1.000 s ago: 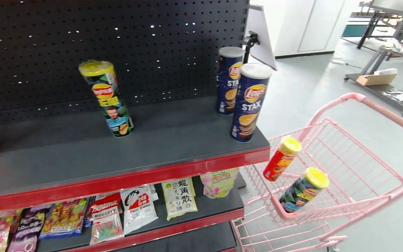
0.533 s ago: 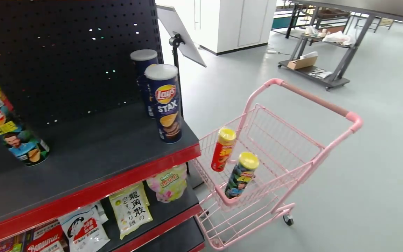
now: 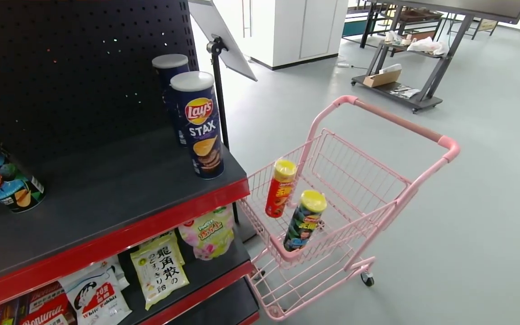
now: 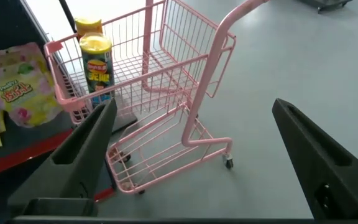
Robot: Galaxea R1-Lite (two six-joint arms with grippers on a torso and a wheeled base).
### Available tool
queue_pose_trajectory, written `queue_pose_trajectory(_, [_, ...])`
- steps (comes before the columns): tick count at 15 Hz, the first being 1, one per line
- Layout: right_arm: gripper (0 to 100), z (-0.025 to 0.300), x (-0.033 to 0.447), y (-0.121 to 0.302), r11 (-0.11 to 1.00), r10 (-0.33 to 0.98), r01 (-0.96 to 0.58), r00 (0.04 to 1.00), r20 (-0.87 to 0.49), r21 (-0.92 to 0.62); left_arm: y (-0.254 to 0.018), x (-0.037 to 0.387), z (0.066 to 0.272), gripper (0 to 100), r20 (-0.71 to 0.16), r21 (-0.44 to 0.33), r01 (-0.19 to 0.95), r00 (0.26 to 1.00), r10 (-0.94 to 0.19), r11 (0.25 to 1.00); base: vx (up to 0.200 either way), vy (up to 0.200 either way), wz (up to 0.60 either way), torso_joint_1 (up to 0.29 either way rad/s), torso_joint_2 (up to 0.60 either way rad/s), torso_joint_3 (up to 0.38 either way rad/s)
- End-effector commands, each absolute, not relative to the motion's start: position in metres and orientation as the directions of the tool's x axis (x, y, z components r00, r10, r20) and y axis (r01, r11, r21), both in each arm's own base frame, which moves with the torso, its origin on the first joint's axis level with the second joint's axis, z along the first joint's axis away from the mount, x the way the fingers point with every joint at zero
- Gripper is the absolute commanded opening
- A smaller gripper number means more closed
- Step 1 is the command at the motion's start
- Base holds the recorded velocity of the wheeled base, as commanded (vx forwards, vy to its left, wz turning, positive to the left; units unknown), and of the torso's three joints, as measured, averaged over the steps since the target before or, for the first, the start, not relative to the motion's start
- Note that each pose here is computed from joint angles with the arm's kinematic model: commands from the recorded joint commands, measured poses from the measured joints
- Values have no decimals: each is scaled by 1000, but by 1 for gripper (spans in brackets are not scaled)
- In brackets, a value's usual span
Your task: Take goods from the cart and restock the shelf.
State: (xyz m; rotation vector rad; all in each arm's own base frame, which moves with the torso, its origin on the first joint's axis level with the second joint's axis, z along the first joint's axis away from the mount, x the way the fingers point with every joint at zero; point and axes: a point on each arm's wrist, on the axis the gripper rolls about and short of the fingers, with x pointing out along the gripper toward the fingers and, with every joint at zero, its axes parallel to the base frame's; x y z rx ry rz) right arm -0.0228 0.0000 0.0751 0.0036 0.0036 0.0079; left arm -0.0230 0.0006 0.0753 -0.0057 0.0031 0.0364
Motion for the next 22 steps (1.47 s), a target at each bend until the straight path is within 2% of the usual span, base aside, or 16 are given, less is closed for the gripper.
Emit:
queue_pose_trajectory(1, [100,75,-23,0,1000,9,-9,1000,-3,3,1,-23,75,100,-5,-6,-37,999,37,999,0,0,0,-134,369,232])
queue_pose_trajectory(7, [100,75,-23,0,1000,9,-9,1000,-3,3,1,-23,76,100,-3,-6,-37,999,37,999,0,0,0,-153,406,260])
queue_pose_trajectory(16, [100,75,-23,0,1000,9,-9,1000,-3,3,1,-23,75,100,-5,-6,-37,999,37,999,0,0,0,-165,534,369])
queue_pose_trajectory(22, [100,76,-23,0,1000,17,-17,1000,-8,-5,1,-23,76,100,-3,-6,-37,999,37,999,0,0,0,-75,349,274])
